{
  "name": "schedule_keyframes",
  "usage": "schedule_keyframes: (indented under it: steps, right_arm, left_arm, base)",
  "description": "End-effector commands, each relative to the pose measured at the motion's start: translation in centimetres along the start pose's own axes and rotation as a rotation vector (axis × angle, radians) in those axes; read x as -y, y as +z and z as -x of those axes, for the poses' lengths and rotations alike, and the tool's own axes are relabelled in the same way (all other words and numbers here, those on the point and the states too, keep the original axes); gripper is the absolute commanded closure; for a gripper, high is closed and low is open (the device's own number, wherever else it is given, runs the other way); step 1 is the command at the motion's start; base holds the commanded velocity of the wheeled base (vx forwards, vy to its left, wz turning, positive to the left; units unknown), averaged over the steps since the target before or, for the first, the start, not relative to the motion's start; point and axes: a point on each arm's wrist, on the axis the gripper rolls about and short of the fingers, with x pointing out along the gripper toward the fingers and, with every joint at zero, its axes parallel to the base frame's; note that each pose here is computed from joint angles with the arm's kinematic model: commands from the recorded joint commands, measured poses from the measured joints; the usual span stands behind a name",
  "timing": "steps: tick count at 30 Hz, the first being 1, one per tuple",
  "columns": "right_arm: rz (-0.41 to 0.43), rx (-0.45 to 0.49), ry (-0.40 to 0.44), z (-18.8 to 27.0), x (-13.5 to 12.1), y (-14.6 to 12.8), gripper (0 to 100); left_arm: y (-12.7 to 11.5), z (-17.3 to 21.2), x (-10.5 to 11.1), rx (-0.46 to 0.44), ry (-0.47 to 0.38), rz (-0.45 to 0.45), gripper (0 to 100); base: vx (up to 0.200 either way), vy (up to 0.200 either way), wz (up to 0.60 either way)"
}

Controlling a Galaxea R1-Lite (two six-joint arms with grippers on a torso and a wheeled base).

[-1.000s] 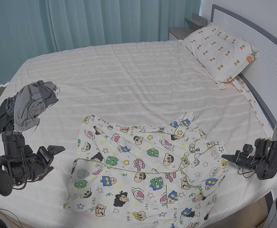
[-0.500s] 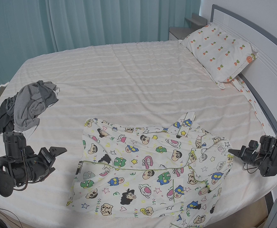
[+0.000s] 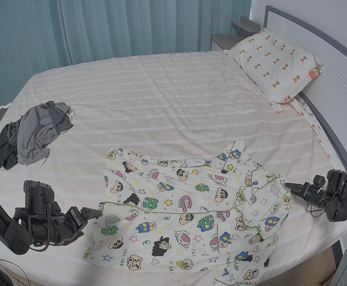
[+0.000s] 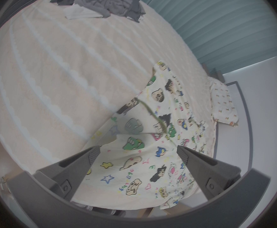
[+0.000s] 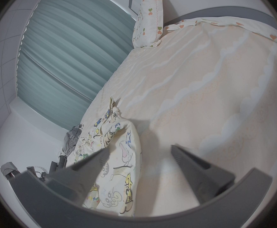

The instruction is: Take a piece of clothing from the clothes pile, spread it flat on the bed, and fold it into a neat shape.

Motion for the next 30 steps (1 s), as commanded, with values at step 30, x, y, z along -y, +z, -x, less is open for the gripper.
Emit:
schedule_keyframes:
  steps: [30]
  right_arm:
    - [0.035, 0.004, 0.026, 0.5, -1.0, -1.0, 0]
  left_arm:
    - [0.0, -9.5, 0.0, 0.117, 0.067, -0.022, 0]
  base:
    - [0.000, 0.000, 0.00]
